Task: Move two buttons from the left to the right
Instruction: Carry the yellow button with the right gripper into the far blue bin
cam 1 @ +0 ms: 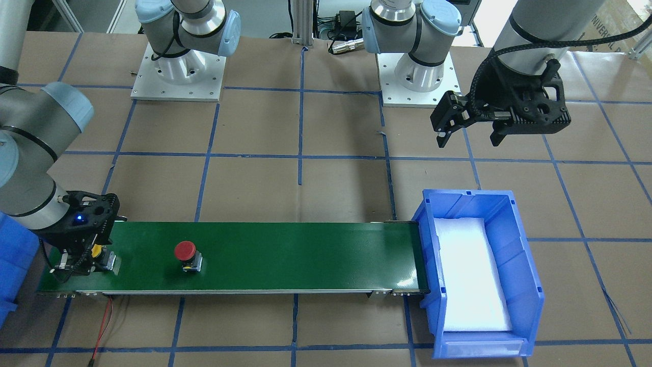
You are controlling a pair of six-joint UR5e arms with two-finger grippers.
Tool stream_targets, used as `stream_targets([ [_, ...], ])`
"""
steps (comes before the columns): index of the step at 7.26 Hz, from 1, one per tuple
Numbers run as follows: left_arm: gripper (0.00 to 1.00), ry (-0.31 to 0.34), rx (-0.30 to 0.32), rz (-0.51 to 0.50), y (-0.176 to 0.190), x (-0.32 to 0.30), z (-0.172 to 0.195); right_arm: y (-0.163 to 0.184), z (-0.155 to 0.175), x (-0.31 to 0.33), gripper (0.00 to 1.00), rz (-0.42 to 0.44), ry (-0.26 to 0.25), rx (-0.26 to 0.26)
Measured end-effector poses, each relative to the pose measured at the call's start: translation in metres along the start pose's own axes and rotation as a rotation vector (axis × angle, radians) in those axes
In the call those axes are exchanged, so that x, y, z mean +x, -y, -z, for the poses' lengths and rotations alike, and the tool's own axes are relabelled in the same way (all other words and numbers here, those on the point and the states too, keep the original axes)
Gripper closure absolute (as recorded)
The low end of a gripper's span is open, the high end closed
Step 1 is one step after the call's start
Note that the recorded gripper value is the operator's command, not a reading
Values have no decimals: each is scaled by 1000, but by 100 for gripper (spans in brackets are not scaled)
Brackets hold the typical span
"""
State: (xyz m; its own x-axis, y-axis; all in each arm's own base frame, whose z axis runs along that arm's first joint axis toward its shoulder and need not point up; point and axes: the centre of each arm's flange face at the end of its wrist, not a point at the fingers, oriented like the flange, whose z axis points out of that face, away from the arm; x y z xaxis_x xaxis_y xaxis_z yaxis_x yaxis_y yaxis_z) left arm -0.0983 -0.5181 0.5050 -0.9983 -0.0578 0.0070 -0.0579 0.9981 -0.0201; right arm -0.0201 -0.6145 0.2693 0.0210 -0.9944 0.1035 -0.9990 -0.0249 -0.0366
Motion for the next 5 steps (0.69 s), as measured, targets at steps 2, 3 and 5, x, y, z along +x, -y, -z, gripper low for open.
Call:
stream_targets([
  [2,0,-1,0,0,0,0,0,-2,9,2,85,1,-17,-7],
  [3,0,-1,1,0,0,0,0,-4,24,6,85,-1,-32,-12],
  [5,0,-1,1,0,0,0,0,-31,77,15,85,-26,-32,-41],
])
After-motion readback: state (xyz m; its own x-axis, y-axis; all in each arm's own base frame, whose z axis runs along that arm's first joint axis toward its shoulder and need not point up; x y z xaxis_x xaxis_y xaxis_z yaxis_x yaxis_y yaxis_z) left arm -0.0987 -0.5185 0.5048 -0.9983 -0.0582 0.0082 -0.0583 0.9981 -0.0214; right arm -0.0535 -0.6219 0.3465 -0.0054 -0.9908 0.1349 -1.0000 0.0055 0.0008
